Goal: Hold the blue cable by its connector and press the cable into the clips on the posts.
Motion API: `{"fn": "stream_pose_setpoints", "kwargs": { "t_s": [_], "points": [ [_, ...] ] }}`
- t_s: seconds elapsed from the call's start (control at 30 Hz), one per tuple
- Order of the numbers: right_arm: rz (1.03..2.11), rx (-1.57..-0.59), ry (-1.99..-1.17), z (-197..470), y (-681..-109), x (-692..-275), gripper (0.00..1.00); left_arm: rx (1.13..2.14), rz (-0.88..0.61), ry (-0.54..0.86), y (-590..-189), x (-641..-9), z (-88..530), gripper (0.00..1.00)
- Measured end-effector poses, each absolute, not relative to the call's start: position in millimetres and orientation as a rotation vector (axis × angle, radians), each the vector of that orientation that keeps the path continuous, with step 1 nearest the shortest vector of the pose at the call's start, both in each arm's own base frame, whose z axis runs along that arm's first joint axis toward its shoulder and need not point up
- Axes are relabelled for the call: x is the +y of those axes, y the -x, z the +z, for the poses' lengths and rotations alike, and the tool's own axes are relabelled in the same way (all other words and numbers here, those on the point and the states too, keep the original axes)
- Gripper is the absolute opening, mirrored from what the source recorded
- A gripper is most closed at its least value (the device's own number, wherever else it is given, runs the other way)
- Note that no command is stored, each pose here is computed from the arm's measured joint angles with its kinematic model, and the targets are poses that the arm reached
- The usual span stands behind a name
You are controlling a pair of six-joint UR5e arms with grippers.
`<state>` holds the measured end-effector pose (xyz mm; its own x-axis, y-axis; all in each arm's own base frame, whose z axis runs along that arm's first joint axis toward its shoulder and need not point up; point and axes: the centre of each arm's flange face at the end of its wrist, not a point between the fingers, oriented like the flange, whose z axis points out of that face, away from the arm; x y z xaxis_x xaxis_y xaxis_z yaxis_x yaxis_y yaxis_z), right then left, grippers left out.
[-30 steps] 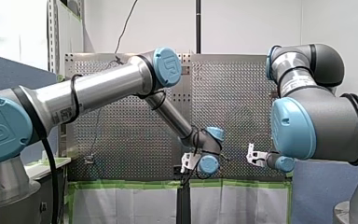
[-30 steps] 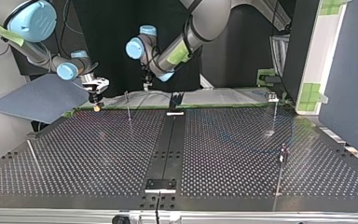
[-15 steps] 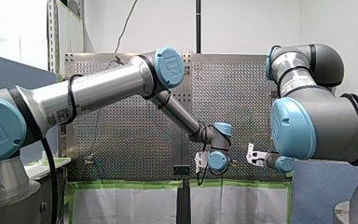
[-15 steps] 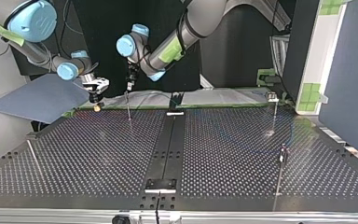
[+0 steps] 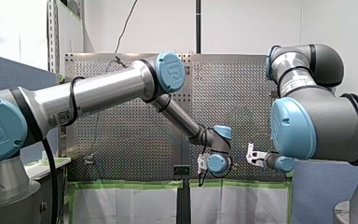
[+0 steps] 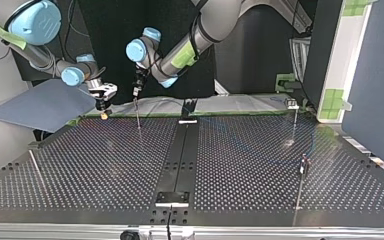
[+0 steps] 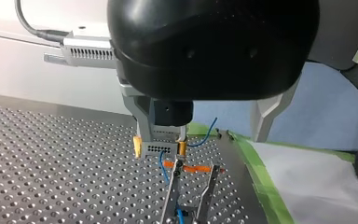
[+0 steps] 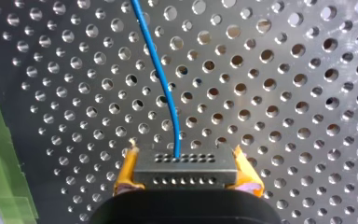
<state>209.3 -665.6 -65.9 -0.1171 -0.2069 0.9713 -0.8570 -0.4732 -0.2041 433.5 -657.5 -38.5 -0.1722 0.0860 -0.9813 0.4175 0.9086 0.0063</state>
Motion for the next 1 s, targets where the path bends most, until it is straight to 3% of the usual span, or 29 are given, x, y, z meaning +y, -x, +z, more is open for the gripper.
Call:
{"fn": "stream_pose_setpoints", "kwargs": {
  "t_s": [1.0],
  "points": [
    [1.635,-1.181,-1.65,-66.5,-213.7,-663.3,0.0,1.734,-0.251,-0.375,-436.1,-648.8,-43.0,0.99]
  ]
}}
